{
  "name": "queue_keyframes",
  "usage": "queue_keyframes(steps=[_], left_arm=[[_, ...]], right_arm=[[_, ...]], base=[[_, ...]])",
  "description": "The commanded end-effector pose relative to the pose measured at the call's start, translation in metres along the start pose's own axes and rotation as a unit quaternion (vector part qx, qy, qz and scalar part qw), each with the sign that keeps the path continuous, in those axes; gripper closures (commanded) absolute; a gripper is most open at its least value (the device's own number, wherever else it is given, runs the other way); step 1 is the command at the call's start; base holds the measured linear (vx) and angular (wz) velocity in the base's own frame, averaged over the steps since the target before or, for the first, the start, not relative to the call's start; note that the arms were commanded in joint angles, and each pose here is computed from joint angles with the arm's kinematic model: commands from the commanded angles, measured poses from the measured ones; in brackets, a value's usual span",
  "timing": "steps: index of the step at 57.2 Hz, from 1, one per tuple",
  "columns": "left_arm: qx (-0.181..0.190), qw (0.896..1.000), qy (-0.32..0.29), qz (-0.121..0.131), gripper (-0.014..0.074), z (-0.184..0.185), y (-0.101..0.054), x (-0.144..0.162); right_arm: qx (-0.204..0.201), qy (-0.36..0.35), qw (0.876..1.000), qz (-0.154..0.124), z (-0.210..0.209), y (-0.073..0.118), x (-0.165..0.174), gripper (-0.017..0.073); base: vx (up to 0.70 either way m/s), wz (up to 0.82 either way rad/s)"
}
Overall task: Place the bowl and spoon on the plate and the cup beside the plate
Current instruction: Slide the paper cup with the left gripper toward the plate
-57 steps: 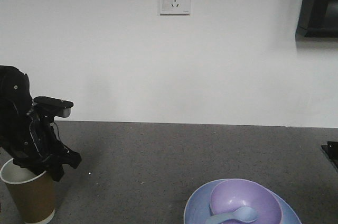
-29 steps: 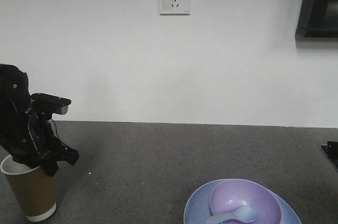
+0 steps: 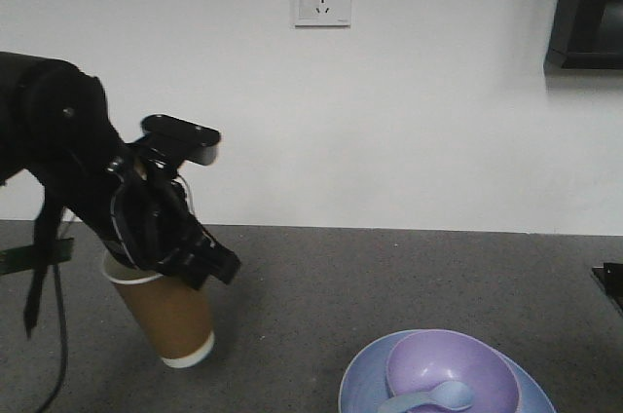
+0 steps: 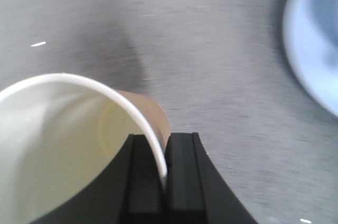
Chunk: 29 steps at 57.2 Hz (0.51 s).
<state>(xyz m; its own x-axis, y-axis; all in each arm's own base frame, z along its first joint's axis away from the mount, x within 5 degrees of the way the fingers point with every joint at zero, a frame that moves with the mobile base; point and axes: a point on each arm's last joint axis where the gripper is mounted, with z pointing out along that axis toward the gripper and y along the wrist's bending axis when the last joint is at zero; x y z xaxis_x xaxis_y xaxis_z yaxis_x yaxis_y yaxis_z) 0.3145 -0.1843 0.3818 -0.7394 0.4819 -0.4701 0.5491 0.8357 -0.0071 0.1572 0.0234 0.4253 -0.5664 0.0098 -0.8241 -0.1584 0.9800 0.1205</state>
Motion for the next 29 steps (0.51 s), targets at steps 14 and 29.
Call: queue_keyframes(steps=[14,29], left_arm=[[0.045,0.997,-0.048,0.047,0.0596,0.001,-0.062,-0.012],[0.054,0.996,-0.016,0.066,0.0596,0.03,-0.083,-0.013]], right_arm=[[-0.002,-0.05,0.999,-0.004,-0.01,0.002,-0.012,0.0082],[-0.002,-0.049,0.999,-0.004,-0.01,0.002,-0.012,0.0082]], base=[[0.0,0.0],[0.0,0.0]])
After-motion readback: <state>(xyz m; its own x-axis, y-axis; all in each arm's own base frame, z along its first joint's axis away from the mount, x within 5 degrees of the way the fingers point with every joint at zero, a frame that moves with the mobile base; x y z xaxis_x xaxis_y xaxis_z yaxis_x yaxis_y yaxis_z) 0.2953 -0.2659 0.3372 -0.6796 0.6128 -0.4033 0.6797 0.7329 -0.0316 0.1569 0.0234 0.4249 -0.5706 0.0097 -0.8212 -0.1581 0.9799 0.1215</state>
